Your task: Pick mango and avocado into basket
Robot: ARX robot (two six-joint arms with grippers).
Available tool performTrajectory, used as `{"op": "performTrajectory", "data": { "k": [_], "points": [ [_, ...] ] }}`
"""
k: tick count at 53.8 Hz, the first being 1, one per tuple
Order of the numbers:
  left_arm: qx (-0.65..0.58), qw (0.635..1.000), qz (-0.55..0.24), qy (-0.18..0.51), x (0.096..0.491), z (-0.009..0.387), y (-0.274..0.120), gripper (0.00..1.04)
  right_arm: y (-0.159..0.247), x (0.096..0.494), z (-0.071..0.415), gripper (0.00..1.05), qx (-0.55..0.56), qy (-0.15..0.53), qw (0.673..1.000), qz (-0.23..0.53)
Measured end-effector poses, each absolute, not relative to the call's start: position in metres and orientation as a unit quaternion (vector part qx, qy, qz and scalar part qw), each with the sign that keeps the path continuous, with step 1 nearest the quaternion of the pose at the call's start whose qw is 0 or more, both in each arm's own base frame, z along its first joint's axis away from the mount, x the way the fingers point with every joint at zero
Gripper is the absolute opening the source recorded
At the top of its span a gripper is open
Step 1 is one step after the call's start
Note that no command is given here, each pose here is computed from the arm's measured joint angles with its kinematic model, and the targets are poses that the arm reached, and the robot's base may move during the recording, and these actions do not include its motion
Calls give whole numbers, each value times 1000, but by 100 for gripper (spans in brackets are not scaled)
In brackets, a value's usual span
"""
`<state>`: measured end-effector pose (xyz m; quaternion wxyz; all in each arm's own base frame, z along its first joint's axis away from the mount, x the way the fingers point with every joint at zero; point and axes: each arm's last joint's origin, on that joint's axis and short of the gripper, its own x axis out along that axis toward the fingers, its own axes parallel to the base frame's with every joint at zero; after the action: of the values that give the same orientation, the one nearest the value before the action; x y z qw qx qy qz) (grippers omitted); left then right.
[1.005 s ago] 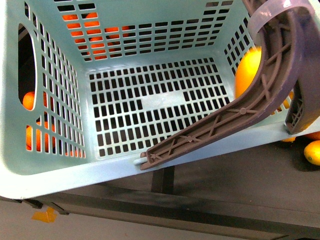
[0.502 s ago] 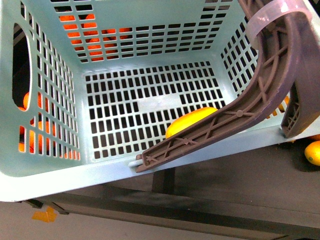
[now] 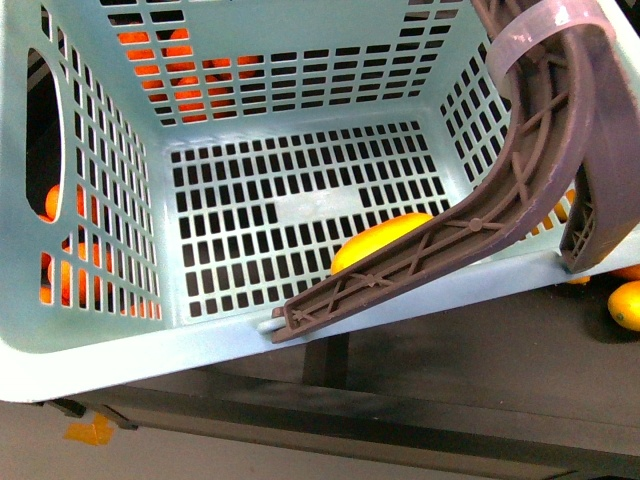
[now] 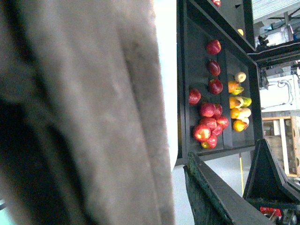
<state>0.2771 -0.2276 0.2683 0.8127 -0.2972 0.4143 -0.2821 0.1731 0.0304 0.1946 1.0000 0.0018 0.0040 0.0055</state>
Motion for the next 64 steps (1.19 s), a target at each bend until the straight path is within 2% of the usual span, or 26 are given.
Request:
{"op": "performTrajectory", "data": {
  "k": [8, 15, 33, 37, 39, 64],
  "points": [
    [-298, 812, -283, 415, 277, 268, -228, 28, 20, 159, 186, 4, 0, 5, 1000, 3],
    [-297, 812, -283, 415, 277, 268, -228, 28, 19, 158, 186, 29, 1, 2, 1000, 1],
    [-297, 811, -285, 416, 277, 268, -228, 28, 19, 158, 186, 77, 1, 1, 1000, 0],
    [-297, 811, -284, 415, 277, 268, -228, 28, 19, 158, 186, 92, 1, 1, 1000, 0],
    [-297, 812, -284, 415, 277, 268, -228, 28, 19, 158, 186, 97, 1, 2, 1000, 0],
    [-296, 808, -291, 418, 275, 268, -230, 28, 18, 157, 186, 96, 2, 0, 1000, 0]
  ]
}}
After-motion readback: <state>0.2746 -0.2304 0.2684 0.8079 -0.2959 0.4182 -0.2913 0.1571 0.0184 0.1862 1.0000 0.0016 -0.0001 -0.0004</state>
